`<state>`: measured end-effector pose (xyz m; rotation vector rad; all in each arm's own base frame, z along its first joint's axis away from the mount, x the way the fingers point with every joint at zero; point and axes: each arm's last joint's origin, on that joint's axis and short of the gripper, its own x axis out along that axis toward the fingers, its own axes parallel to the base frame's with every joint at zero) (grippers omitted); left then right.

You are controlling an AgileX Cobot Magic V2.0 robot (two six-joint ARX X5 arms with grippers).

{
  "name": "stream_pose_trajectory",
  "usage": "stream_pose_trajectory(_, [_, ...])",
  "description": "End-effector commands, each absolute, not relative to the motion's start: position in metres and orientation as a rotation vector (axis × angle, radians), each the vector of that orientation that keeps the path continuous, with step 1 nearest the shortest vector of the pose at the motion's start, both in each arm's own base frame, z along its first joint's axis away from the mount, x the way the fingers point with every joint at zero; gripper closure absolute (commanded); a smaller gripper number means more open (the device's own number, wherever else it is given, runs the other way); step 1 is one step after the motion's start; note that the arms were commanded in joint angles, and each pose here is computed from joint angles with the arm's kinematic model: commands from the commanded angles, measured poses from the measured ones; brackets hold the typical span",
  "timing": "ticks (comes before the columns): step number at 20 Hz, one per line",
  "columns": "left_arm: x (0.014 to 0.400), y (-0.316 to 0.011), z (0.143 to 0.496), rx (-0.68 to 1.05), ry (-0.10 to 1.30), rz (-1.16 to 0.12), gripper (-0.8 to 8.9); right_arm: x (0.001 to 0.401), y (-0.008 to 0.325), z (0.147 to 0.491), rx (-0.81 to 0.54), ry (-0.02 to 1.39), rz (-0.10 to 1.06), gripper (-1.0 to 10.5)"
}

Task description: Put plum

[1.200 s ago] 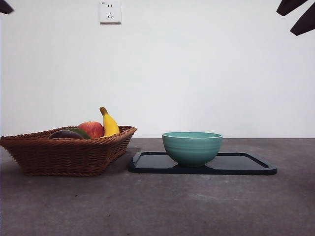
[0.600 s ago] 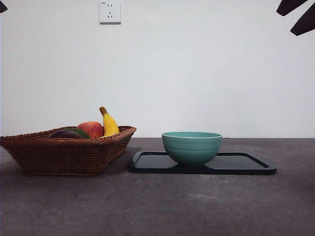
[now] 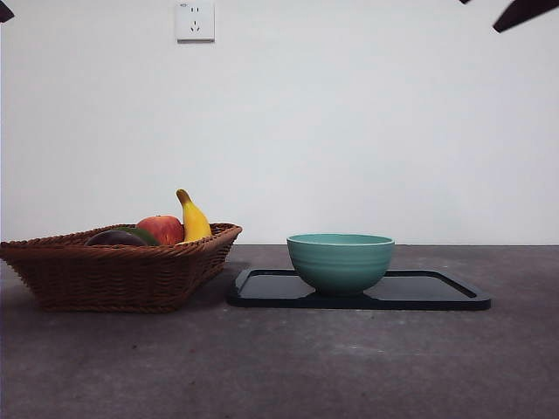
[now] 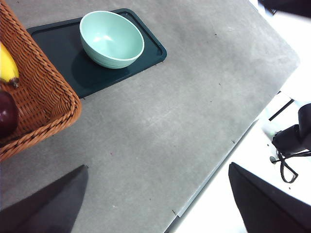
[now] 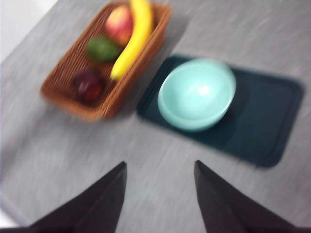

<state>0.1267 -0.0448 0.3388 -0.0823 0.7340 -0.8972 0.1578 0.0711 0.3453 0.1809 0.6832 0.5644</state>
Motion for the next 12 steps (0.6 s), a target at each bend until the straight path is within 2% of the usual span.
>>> stream_pose_trajectory(1, [0.128, -0.046, 0.345, -0.067, 0.704, -0.910, 3.55, 0.186, 0.075, 0.358, 0.184, 0.686, 0.529, 7.1])
stream_pose_trajectory(6, [0.127, -0.045, 0.345, -0.066, 0.700, -0.910, 3.55, 0.252, 0.082, 0.358, 0.171, 0.759, 0.474, 6.7])
stream_pose_trajectory(12, [0.127, -0.045, 0.345, -0.066, 0.700, -0.910, 3.55, 0.316, 0.094, 0.323, 0.156, 0.887, 0.442, 6.7])
